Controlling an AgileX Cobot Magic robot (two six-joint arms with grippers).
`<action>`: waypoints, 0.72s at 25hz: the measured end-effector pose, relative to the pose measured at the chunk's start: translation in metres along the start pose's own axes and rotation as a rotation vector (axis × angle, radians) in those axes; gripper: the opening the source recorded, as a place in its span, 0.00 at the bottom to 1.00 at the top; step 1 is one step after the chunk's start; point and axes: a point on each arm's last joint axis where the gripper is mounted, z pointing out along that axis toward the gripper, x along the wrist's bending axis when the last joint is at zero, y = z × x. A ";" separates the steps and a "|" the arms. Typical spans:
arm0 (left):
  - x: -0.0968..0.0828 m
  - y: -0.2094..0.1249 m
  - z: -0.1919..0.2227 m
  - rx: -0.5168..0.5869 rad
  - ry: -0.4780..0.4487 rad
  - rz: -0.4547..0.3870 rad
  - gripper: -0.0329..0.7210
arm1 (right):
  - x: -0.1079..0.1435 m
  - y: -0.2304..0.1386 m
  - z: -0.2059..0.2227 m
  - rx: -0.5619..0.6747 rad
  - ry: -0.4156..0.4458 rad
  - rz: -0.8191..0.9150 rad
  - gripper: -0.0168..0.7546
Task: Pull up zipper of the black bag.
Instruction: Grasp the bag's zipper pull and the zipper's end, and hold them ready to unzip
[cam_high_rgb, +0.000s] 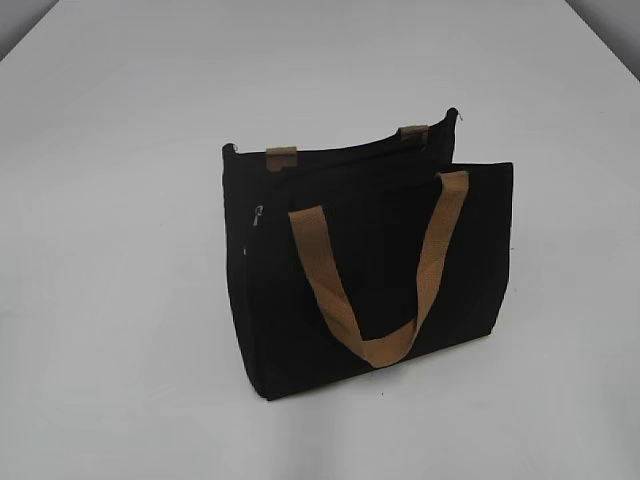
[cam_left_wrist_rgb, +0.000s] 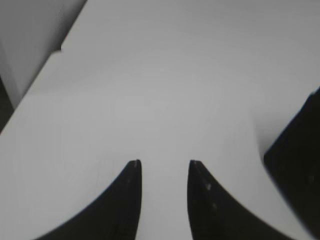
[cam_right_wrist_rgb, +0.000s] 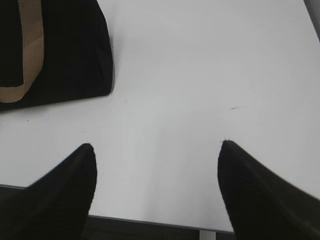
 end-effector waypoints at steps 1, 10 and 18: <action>0.000 0.008 0.002 -0.063 0.002 0.000 0.36 | 0.000 0.001 0.002 0.013 0.012 0.000 0.77; -0.001 0.061 0.089 -0.257 -0.049 -0.193 0.36 | -0.001 0.027 0.030 0.137 0.067 -0.036 0.77; -0.027 0.044 0.212 -0.138 -0.104 -0.081 0.36 | 0.002 0.064 0.057 -0.038 0.104 -0.058 0.77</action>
